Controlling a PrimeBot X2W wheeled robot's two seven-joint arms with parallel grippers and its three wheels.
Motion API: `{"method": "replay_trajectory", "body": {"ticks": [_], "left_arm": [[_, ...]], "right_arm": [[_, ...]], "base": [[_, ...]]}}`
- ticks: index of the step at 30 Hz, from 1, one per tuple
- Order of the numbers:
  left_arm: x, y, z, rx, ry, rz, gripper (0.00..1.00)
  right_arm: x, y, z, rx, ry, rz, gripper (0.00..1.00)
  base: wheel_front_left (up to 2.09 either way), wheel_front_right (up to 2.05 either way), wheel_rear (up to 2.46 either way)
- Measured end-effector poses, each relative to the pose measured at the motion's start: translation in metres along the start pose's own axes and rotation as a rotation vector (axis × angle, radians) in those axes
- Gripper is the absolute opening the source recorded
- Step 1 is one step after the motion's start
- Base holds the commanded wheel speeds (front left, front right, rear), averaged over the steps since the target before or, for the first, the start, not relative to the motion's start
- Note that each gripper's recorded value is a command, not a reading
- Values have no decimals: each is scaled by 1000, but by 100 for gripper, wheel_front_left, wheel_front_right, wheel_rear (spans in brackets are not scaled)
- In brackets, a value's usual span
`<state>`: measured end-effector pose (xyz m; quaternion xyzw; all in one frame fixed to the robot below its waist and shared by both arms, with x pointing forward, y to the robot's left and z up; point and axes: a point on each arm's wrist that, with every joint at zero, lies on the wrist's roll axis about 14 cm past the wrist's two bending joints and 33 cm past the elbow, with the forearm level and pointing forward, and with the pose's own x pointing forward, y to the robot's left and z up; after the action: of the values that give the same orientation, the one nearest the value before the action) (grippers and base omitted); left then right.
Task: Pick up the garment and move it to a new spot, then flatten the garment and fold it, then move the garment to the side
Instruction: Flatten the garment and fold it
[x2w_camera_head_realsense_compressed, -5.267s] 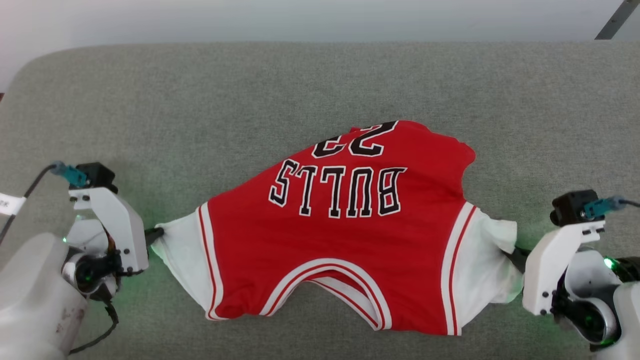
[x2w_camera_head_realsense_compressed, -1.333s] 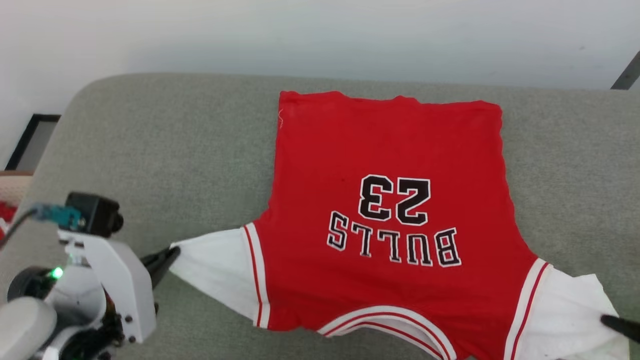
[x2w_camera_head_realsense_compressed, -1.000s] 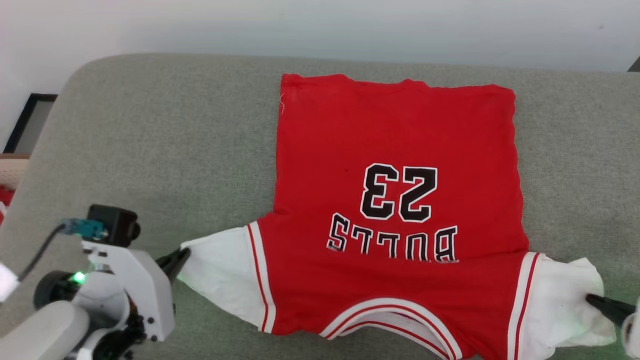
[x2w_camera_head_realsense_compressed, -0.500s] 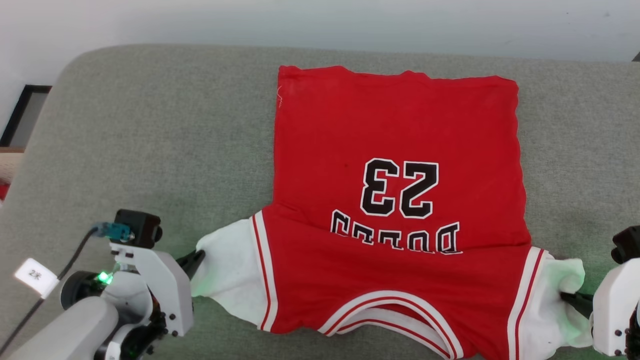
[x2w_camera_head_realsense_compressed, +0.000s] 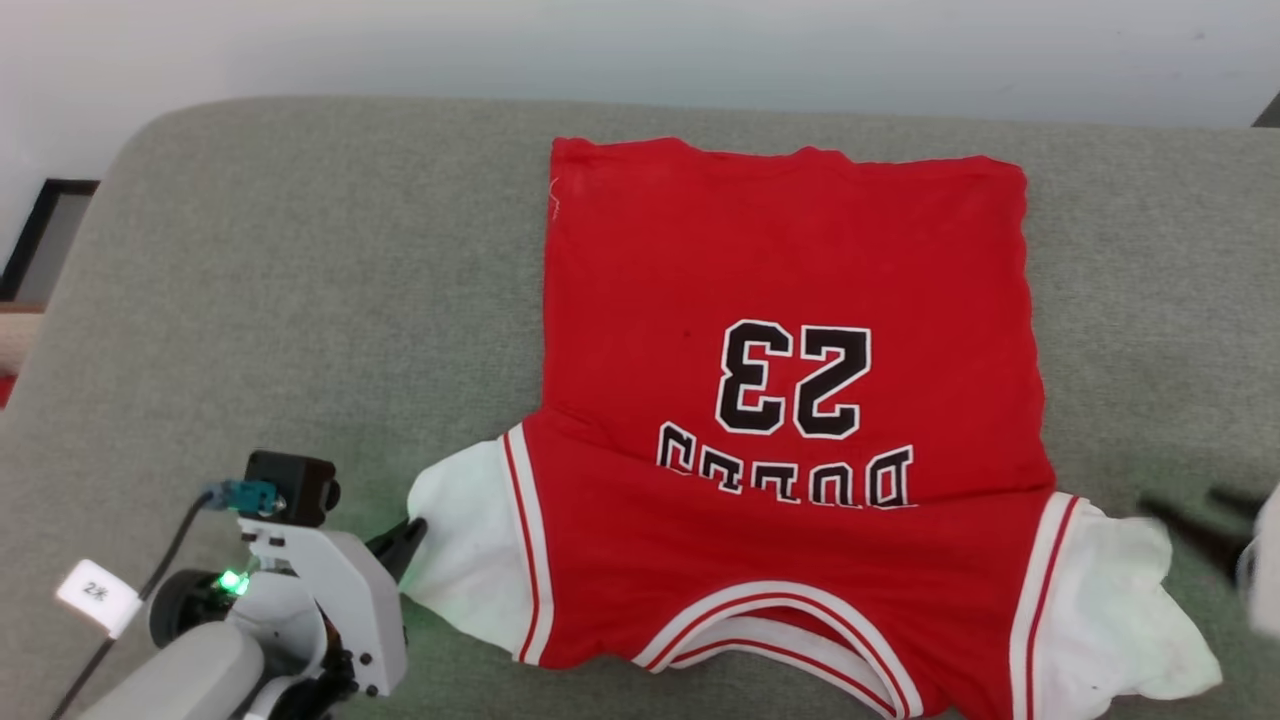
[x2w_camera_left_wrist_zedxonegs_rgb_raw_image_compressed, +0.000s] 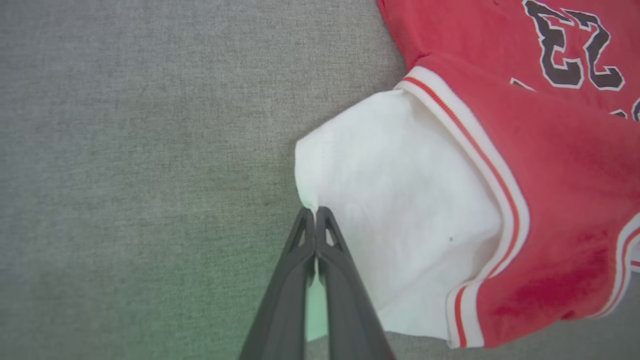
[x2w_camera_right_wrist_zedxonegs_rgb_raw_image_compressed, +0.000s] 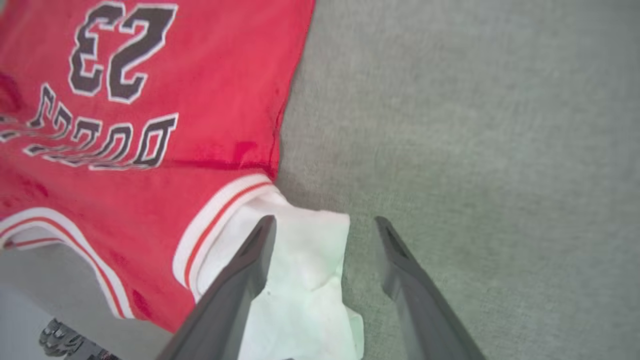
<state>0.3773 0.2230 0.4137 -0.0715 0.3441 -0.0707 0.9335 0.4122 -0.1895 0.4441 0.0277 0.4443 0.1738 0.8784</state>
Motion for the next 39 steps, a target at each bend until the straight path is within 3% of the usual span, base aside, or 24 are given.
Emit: {"method": "replay_trajectory", "body": {"ticks": [7, 14, 23, 35, 36, 37, 39], "left_arm": [[4, -3, -5, -25, -8, 4, 0], [14, -4, -5, -50, -7, 13, 0], [25, -5, -9, -70, 9, 12, 0], [35, 4, -20, -94, 29, 21, 0], [36, 4, -21, -96, 30, 22, 0], [36, 5, -22, -98, 30, 24, 0], [37, 7, -24, -99, 36, 25, 0]], "right_arm": [[-14, 0, 93, -80, -269, -47, 100], [27, 5, 159, -119, -399, -63, 100], [108, -10, 178, -97, -256, -117, 100], [185, -23, 152, -9, -13, -153, 98], [188, -24, 150, -8, 1, -157, 34], [191, -24, 149, -13, 10, -162, 0], [196, -21, 149, -19, 24, -157, 0]], "base": [[0, 0, 0], [0, 0, 0], [0, 0, 0], [0, 0, 0], [0, 0, 0], [0, 0, 0], [0, 0, 0]]}}
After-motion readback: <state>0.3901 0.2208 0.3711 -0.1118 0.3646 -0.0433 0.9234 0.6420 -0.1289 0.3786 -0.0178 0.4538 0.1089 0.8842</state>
